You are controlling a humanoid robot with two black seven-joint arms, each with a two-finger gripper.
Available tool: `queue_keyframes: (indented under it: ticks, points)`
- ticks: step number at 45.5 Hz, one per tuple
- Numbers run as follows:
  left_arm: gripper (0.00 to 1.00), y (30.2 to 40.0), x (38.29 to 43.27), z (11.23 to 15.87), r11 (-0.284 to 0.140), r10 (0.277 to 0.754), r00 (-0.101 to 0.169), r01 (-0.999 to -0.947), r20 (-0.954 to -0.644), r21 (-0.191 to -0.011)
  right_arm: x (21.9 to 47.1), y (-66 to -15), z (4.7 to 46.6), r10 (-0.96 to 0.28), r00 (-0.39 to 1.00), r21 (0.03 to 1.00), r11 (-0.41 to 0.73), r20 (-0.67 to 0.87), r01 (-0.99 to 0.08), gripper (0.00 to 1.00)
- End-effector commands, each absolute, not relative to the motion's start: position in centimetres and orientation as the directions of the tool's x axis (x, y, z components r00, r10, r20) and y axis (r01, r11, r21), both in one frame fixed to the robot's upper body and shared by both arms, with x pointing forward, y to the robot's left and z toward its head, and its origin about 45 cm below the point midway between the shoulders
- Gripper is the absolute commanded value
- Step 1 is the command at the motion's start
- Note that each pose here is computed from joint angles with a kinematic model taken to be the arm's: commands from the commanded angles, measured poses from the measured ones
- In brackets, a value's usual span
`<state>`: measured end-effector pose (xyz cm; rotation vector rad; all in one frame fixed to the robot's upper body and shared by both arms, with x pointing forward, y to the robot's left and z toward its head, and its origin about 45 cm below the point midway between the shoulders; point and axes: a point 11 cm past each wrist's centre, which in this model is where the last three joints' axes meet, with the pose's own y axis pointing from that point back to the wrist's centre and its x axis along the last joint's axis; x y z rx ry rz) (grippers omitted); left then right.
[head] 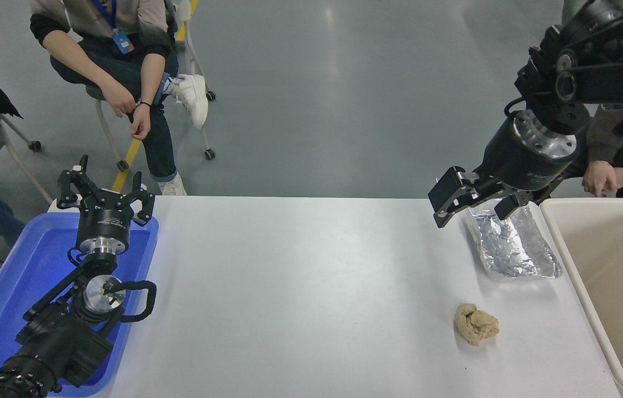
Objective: Pick up foil plate and place in dustbin
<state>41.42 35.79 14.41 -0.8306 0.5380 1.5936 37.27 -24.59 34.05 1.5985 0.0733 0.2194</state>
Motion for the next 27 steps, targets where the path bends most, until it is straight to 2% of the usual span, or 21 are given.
queue_keyframes:
  ticks: [1,12,27]
  points:
    - [0.99,35.79,41.44,14.43,-0.193,0.645,-0.045,-0.9755,-0.763,-0.106,38.5,-29.6,29.9,0.170,0.982,0.995,0.032,0.083,-0.090,1.00]
    - [0.99,35.79,41.44,14.43,-0.193,0.645,-0.045,-0.9755,-0.763,-0.106,39.4,-36.9,25.3,0.126,0.978,0.980,0.094,0.165,-0.177,1.00]
    - [0.99,35.79,41.44,14.43,-0.193,0.645,-0.045,-0.9755,-0.763,-0.106,40.9,-45.4,19.8,0.171,0.914,0.886,0.232,0.369,-0.401,1.00]
